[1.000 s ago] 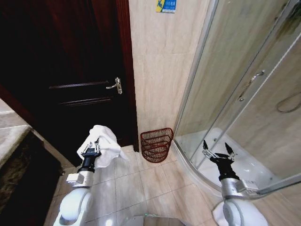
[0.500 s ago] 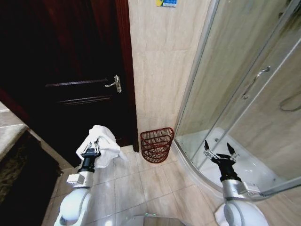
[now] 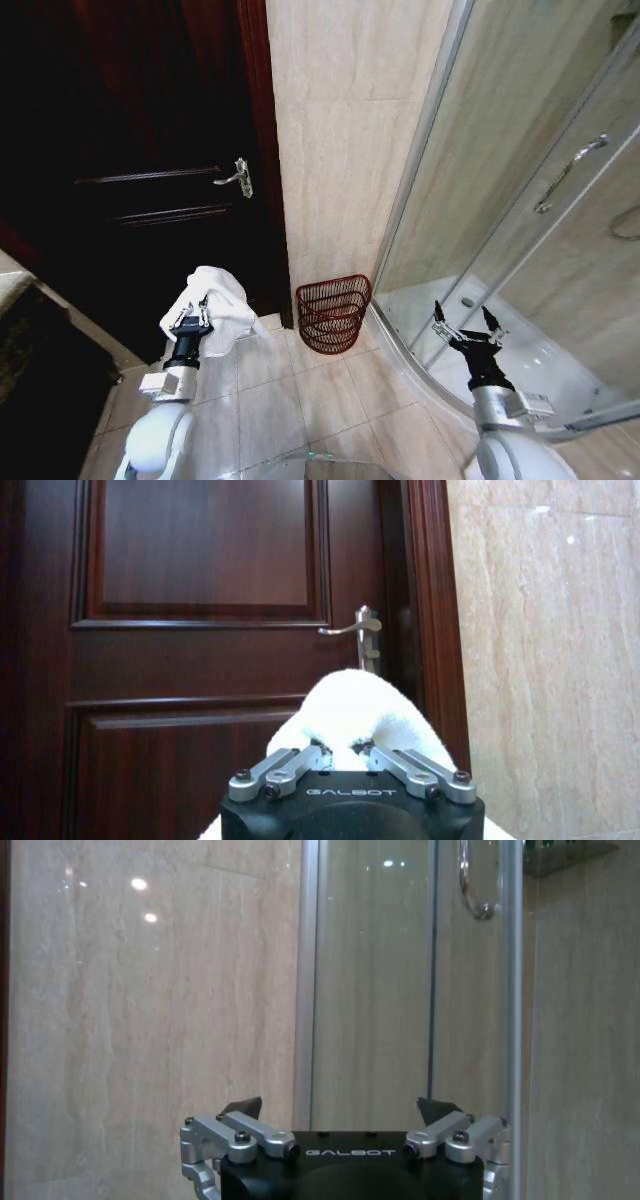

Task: Discard the used towel into the hamper.

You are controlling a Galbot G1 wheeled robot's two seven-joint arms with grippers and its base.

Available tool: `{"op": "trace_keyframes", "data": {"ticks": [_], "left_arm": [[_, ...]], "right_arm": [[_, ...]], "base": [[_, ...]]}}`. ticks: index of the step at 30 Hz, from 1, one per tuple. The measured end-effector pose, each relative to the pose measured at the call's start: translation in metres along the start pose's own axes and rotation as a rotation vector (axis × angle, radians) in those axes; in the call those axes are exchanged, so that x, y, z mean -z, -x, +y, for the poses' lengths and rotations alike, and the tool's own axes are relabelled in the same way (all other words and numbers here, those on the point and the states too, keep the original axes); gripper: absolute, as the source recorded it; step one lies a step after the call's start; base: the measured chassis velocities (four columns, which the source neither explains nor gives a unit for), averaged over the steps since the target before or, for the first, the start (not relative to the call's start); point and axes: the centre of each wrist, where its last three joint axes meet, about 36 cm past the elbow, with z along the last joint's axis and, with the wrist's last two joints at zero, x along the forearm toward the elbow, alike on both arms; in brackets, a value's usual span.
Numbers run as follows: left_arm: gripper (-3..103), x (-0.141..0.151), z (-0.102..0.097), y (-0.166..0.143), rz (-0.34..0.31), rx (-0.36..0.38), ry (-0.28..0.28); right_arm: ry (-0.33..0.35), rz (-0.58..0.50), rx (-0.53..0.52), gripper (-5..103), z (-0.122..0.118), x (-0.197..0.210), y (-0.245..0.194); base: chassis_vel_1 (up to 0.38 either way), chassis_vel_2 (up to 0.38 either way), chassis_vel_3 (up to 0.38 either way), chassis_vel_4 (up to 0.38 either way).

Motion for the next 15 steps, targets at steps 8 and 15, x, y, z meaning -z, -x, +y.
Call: {"op": "trace_keyframes", "data": {"ticks": [8, 15], "left_arm": [[9, 0.0011, -0.0007, 0.0003, -0.006, -0.003, 0.009], [9, 0.0001, -0.0016, -0.0001, -0.019, -0.002, 0.011]], "right_arm": [[0.000, -0.001, -0.005, 100, -0.0004, -0.0019, -0.0007], [0.006, -0.007, -0.014, 100, -0.0012, -0.0023, -0.0009]], "base": [[-0.055, 0.063, 0.065, -0.058], [0.000, 0.000, 0.000, 0.000]]}}
